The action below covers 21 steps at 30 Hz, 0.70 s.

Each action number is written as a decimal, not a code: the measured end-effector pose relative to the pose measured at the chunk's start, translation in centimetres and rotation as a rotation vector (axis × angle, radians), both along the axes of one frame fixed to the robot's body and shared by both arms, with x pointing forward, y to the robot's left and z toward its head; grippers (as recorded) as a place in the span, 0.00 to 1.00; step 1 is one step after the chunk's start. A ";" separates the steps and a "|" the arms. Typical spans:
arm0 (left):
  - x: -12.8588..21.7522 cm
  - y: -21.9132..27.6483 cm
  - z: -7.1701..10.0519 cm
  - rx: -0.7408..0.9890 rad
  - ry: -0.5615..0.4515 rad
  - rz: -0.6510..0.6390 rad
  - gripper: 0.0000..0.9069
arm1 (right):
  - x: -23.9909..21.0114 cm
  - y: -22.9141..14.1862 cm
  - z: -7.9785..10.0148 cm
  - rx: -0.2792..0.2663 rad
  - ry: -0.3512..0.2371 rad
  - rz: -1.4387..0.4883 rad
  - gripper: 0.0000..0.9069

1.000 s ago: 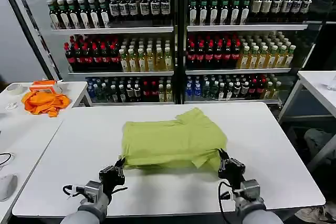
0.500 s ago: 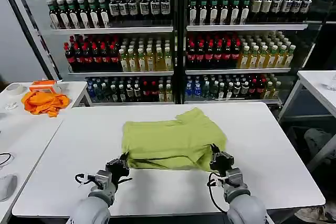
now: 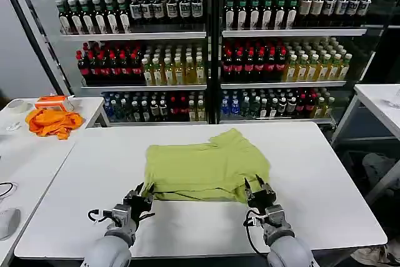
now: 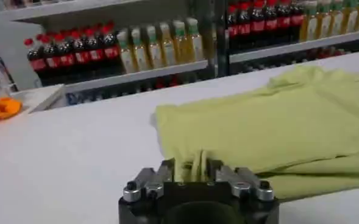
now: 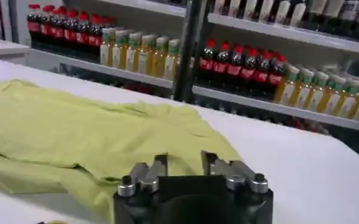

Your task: Fold and organize the clothes.

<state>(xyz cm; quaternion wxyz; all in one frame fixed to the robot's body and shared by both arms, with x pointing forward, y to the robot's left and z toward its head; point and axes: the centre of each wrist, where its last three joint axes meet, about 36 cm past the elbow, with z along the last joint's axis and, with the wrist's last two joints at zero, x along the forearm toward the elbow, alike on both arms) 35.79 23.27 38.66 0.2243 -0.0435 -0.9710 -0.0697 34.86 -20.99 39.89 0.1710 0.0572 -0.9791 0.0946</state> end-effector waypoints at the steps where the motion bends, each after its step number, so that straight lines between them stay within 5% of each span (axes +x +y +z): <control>1: -0.1 0.0 0.0 -0.002 0.002 0.002 1.00 | -0.1 -0.1 0.0 0.003 0.010 -0.006 1.00; 8: 0.0 -0.1 -0.5 -0.012 0.016 0.007 0.94 | -0.1 0.0 -0.4 0.034 0.103 -0.043 1.00; 9: 0.1 -0.1 -0.6 -0.013 0.017 0.008 0.71 | -0.1 0.0 -0.4 0.038 0.112 -0.046 0.80; 11: 0.2 -0.1 -0.7 -0.014 0.018 0.012 0.47 | 0.0 0.1 -0.7 0.046 0.132 -0.055 0.44; 12: 0.3 -0.2 -0.8 -0.015 0.020 0.014 0.23 | 0.0 0.1 -0.8 0.050 0.143 -0.059 0.12; 13: 0.4 -0.3 -0.8 -0.017 0.020 0.013 0.07 | 0.0 0.1 -0.9 0.053 0.149 -0.062 0.00; 21: 0.4 -0.5 -1.3 -0.025 0.028 0.013 0.03 | -0.2 0.2 -1.2 0.073 0.194 -0.074 0.00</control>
